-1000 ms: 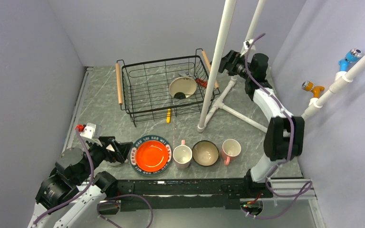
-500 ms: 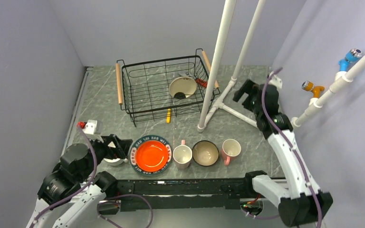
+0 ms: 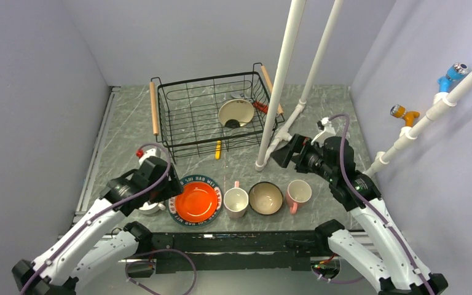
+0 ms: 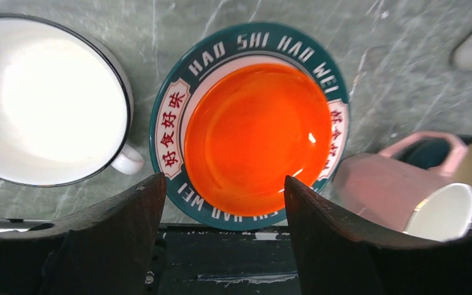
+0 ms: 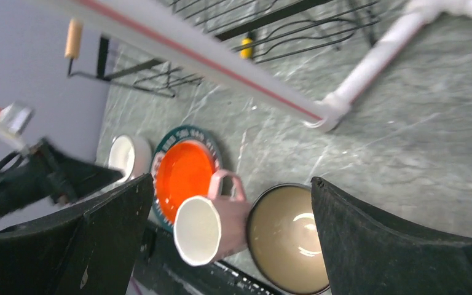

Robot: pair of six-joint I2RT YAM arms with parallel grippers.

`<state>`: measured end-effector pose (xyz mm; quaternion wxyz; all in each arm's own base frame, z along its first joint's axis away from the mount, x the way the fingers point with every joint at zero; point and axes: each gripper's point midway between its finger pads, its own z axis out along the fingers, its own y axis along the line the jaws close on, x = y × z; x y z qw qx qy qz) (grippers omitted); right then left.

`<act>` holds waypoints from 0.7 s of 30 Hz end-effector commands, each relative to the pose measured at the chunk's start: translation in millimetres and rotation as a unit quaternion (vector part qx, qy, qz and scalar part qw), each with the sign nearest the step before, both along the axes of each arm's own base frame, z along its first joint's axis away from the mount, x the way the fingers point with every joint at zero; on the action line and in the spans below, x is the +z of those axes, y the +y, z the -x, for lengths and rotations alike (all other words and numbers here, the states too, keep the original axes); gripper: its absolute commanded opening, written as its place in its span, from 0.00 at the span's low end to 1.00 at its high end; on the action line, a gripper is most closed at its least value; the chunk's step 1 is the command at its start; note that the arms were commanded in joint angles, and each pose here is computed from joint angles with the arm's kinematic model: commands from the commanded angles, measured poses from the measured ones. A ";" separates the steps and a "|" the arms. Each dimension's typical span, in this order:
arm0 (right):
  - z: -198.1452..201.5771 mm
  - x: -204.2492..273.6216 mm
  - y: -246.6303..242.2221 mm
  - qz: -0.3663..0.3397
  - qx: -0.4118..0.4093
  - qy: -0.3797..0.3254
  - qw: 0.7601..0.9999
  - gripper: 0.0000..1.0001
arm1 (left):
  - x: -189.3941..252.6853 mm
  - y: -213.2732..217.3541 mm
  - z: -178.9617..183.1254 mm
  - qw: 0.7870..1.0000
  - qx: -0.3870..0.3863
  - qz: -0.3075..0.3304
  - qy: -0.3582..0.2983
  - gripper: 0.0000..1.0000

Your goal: Load the mixed dishes into the dish rack

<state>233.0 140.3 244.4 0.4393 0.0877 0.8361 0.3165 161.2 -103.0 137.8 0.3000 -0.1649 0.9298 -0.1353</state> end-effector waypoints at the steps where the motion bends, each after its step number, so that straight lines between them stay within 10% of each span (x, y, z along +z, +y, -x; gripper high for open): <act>1: 12.1 5.4 28.8 -0.019 0.055 -0.019 0.998 1.00 | -14.7 -21.1 -6.6 1.000 -0.011 0.024 0.016 0.73; 21: 18.7 15.8 65.3 -0.012 0.147 -0.079 0.986 1.00 | -72.2 -29.1 2.5 0.999 0.009 -0.037 0.001 0.73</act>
